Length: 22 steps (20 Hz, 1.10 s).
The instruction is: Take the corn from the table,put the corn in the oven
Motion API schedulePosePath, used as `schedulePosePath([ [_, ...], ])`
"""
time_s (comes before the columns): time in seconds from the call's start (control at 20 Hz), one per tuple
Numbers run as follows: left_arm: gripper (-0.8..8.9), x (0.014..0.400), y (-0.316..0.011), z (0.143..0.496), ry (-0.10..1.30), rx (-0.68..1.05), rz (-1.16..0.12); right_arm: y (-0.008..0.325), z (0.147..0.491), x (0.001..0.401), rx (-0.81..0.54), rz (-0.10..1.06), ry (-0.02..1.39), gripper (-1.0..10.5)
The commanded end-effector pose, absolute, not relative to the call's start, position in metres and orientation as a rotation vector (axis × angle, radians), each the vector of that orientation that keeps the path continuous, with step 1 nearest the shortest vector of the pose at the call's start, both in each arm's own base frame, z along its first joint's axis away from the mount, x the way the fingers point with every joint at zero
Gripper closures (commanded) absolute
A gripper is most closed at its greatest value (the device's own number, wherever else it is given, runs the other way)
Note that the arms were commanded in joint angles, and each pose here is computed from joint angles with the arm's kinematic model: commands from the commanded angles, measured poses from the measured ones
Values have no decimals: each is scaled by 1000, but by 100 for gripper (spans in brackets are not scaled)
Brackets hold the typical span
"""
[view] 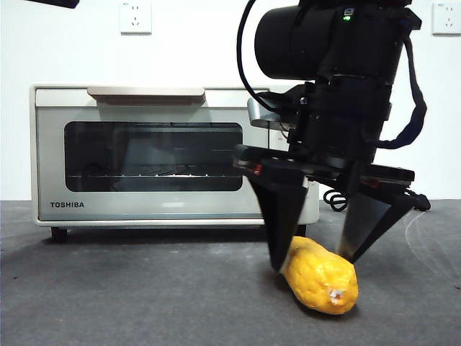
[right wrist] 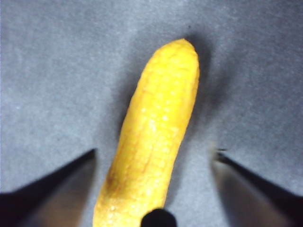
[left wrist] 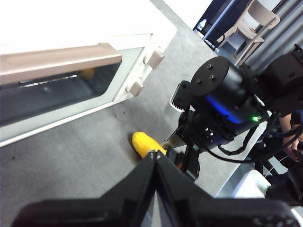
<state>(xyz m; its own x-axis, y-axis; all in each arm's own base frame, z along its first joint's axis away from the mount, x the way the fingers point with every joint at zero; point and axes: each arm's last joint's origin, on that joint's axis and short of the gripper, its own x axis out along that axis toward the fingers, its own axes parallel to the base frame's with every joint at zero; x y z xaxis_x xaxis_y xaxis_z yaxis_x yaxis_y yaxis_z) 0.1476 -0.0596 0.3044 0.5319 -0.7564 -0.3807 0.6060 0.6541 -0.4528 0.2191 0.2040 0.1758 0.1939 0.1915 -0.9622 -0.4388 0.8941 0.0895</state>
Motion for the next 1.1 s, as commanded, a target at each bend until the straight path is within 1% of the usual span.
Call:
schedulePosePath([
  [0.05,818,147,-60,305,583,-266,-836,206,173,219,-211,458,1326,841],
  [0.15,819,147,-60,305,584,-266,-836,208,173,217,-187,528,1352,964],
  [0.3,819,148,-60,306,571,-264,-838,213,176,212,-162,611,1377,962],
  [0.45,819,151,-60,310,518,-248,-801,225,192,202,-175,676,1333,962],
  [0.6,819,158,-61,315,441,-232,-777,238,223,188,-166,759,1240,962],
  [0.75,819,169,-63,318,373,-220,-746,245,265,173,-154,811,1108,962],
  [0.85,819,179,-65,318,338,-214,-733,244,293,163,-157,816,1024,962],
  [0.95,819,188,-67,318,307,-215,-697,238,317,155,-162,797,955,962],
  [1.1,819,198,-69,316,280,-211,-667,230,338,148,-165,772,901,962],
])
